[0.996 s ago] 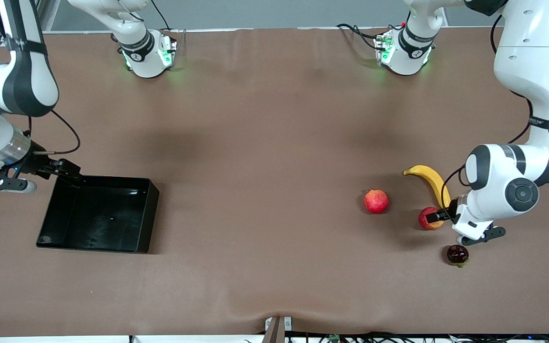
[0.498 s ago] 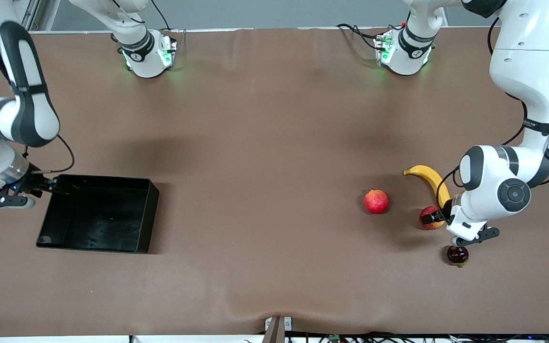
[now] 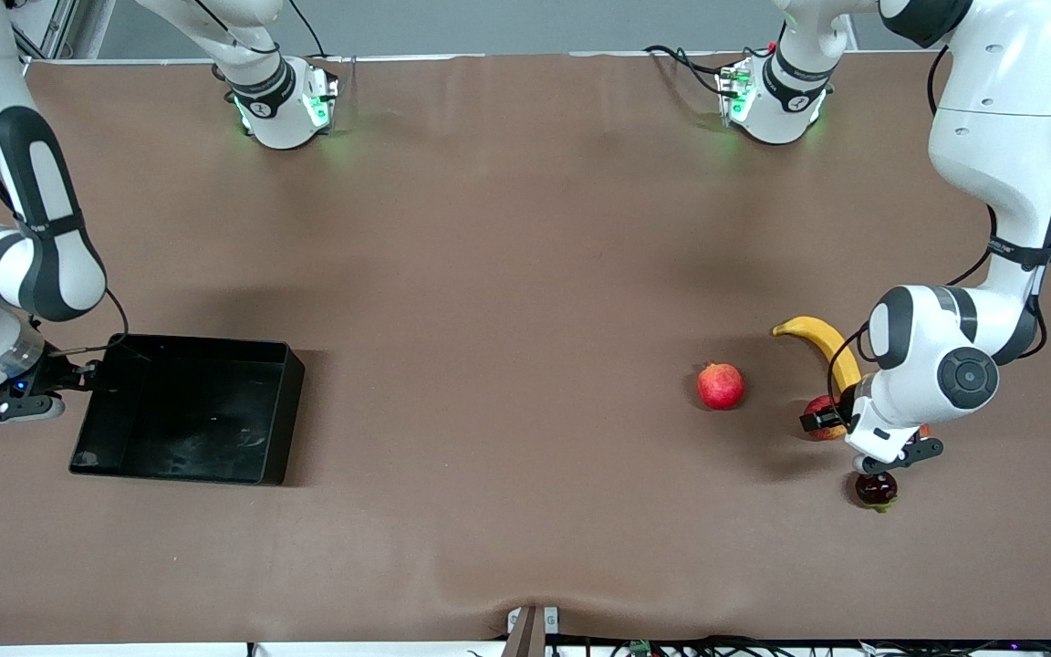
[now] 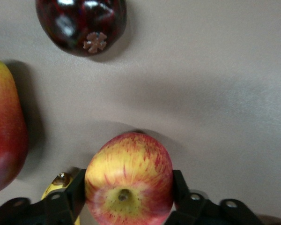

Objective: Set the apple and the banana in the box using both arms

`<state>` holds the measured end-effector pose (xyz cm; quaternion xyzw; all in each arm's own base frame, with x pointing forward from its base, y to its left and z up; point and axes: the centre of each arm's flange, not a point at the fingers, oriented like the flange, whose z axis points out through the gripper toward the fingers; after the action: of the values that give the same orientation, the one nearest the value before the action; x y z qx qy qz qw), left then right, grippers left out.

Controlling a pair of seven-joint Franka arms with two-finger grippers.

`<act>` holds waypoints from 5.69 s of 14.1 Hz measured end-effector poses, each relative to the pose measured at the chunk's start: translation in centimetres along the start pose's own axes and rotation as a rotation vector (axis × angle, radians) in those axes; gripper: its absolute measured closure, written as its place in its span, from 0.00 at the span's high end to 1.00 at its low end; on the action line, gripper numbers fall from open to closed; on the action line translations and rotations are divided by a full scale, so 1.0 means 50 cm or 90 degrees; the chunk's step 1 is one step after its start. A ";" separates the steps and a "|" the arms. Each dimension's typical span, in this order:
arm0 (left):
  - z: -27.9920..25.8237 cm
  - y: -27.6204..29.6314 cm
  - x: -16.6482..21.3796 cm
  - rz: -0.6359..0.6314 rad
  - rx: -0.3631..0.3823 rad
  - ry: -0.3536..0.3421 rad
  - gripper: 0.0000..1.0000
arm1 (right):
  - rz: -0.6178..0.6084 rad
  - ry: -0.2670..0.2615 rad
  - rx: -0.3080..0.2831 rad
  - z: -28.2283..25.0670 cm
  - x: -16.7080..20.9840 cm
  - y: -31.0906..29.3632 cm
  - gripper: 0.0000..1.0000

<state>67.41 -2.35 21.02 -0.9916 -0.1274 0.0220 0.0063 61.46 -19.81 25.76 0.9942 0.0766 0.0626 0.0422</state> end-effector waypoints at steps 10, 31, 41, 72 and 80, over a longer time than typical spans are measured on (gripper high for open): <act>-0.220 0.005 0.013 0.003 -0.014 0.074 0.74 | 0.036 -0.019 0.028 0.079 -0.018 0.001 0.26; -0.650 0.178 -0.243 0.036 0.001 0.038 0.74 | 0.068 -0.044 0.142 -0.184 0.247 -0.342 0.04; -0.647 0.322 -0.387 -0.007 0.006 0.015 0.74 | 0.141 -0.039 0.115 -0.241 0.251 -0.842 0.04; -0.002 0.557 -0.456 -0.163 -0.025 -0.068 0.74 | 0.039 0.145 0.037 -0.106 0.070 -1.327 1.00; -0.080 0.578 -0.395 -0.169 -0.063 -0.022 1.00 | 0.081 0.174 0.037 -0.210 0.159 -1.205 1.00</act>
<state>55.79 -35.33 25.31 -0.9646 -0.2583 0.0320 -0.0418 59.04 41.55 31.44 0.9800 0.0202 0.1978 -0.0015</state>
